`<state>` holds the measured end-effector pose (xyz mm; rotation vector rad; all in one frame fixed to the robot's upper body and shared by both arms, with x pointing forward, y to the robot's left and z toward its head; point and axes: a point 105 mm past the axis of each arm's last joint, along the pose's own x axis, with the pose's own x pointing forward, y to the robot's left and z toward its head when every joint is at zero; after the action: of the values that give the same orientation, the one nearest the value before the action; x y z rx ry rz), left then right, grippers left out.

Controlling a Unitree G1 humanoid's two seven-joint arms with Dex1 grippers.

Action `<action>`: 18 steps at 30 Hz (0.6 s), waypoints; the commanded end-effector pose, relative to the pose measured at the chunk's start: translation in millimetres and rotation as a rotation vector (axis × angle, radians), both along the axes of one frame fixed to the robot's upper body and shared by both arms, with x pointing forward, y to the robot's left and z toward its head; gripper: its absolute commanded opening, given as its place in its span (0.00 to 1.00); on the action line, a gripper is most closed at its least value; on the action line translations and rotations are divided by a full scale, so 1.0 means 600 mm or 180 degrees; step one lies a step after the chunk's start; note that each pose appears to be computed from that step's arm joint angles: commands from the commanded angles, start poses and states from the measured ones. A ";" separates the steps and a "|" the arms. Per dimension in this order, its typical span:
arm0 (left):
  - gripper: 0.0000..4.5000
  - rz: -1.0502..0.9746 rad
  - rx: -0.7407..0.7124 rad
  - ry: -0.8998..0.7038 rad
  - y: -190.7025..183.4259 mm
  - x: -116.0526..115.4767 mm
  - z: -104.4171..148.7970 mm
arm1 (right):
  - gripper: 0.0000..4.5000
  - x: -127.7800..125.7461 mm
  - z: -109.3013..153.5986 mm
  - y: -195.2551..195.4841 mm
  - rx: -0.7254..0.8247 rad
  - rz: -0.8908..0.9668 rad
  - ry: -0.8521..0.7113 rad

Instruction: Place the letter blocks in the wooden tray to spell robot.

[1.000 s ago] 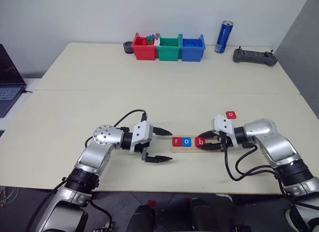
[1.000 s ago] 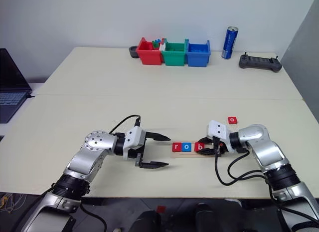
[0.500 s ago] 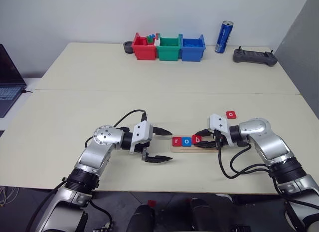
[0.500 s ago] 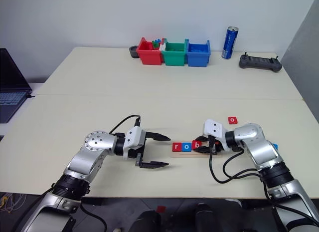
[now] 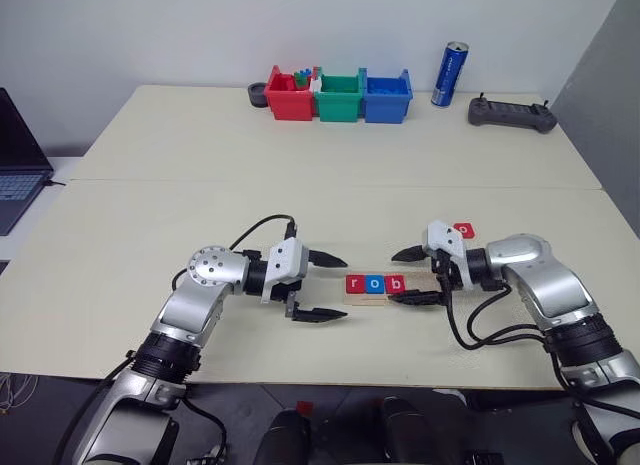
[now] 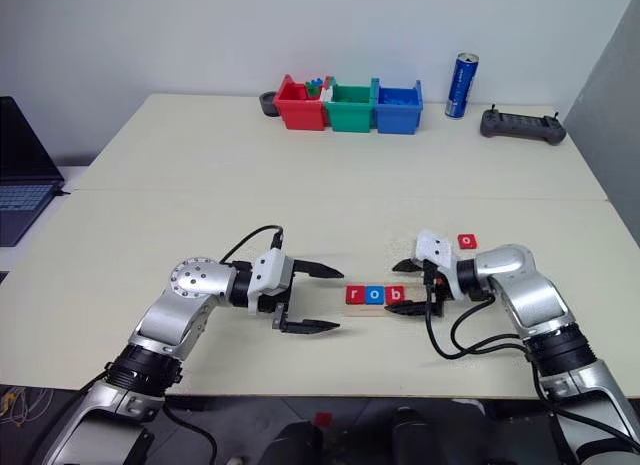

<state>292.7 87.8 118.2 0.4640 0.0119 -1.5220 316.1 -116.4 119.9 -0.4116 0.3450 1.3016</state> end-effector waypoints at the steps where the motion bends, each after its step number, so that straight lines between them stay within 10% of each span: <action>1: 1.00 -0.0085 -0.0043 -0.0097 -0.006 -0.005 0.010 | 0.99 0.001 0.046 -0.015 0.0050 -0.0075 -0.0252; 18: 1.00 0.0079 -0.0153 -0.0147 -0.011 0.003 0.012 | 0.99 0.049 0.049 -0.192 0.0217 -0.3307 -0.0635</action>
<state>293.3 84.6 113.2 0.4322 0.0050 -1.4832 344.2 -227.1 138.7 -0.2446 0.3125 0.3451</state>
